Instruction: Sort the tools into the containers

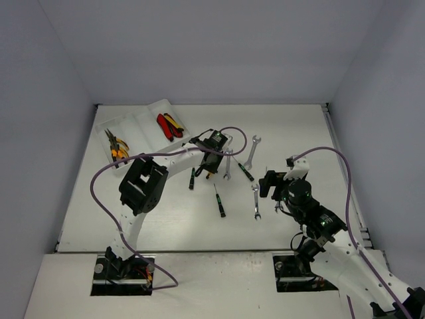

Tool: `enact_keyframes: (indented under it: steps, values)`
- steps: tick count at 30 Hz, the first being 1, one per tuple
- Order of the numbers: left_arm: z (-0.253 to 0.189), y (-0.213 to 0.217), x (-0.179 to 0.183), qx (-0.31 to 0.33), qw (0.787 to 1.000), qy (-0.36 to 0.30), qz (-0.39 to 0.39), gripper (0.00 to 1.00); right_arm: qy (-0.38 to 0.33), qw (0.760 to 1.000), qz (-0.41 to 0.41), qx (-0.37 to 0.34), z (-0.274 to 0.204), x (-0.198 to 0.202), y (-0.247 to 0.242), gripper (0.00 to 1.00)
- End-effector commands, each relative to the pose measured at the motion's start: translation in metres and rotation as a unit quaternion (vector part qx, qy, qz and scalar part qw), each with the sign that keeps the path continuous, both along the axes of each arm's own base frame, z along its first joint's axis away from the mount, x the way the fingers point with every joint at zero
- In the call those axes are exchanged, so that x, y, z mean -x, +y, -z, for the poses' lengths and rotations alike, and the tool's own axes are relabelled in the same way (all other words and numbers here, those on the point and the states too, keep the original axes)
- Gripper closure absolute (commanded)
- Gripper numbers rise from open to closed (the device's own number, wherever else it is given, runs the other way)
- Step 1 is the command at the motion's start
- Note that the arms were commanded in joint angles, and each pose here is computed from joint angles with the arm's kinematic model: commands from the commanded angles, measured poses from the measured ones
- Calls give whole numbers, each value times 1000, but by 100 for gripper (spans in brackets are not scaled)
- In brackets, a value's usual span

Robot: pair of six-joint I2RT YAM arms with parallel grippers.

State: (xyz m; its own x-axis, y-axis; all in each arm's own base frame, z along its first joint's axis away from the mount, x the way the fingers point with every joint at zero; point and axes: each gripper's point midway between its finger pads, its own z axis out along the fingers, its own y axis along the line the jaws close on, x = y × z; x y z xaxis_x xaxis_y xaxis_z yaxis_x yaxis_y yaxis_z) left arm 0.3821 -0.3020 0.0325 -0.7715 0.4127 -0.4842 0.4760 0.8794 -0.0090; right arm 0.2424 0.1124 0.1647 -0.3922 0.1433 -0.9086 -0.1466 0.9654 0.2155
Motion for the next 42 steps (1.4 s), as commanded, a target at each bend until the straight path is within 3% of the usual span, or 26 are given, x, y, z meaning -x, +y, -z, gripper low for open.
enact_keyframes:
  steps: [1, 7, 13, 17, 23, 31, 33, 38, 42]
  values:
    - [-73, 25, -40, 21, 994, -85, -70, 100, -25, 999, 10, -21, -15, -6, 1, 21]
    - [-114, 90, -95, 78, 965, -127, -215, 100, -25, 999, 16, -19, -15, -8, -1, 21]
    - [-132, 132, -148, 161, 926, -159, -304, 100, -26, 999, 22, -17, -15, -9, -3, 21]
    - [-126, 160, -181, 177, 906, -159, -351, 100, -25, 999, 26, -16, -15, -9, -4, 21]
    - [-129, 171, -206, 182, 901, -162, -359, 74, -20, 999, 30, -8, -12, -11, -5, 20]
    - [-146, 174, -193, 182, 901, -170, -354, 52, -20, 999, 31, -6, -12, -12, -5, 20]
    - [-152, 169, -183, 179, 906, -172, -344, 52, -21, 999, 31, -6, -12, -11, -6, 21]
    - [-171, 139, -134, 166, 928, -174, -284, 52, -25, 999, 32, -10, -14, -11, -6, 20]
    - [-137, 107, -69, 115, 963, -118, -212, 52, -27, 999, 28, -11, -15, -10, -5, 20]
